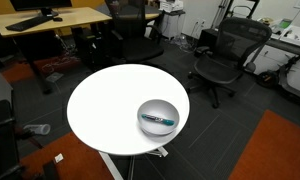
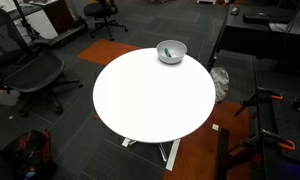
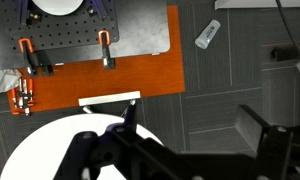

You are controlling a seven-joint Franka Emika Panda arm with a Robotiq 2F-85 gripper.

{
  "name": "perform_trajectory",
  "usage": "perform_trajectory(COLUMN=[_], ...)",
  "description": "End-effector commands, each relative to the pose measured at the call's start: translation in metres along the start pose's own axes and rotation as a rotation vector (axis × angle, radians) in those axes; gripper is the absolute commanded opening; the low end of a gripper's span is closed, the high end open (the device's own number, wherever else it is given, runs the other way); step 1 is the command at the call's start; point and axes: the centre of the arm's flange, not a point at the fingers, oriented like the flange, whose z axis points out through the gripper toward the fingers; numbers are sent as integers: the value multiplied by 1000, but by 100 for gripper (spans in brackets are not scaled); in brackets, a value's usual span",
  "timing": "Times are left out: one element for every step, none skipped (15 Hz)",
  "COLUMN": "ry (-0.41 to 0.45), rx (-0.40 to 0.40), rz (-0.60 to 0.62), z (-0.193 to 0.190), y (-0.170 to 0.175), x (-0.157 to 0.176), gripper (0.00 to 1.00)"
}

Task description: Put the marker on the table

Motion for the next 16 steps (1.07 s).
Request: perform_trajectory(ry=[0,-3,-7,-14,-20,-25,-29,-31,-31,-30,-34,-36,-39,-41,-42,-41], rx=[-12,-15,-16,-17,-19,-18,-20,-25,-27,-29,-30,-36,-34,-37,-31,-23], rz=[115,147,183,218,249,288,326,364,410,448,484,520,552,587,618,651], z=[3,4,6,9,12,15,18,21,24,27,30,34,38,41,44,47], y=[20,27,34,43,50,58,67,75,83,90,97,104,112,118,125,132], x=[16,22,28,36,42,48,56,62,68,74,80,87,93,99,105,111], gripper=[100,100,100,100,100,100,100,100,100,100,100,100,100,100,100,100])
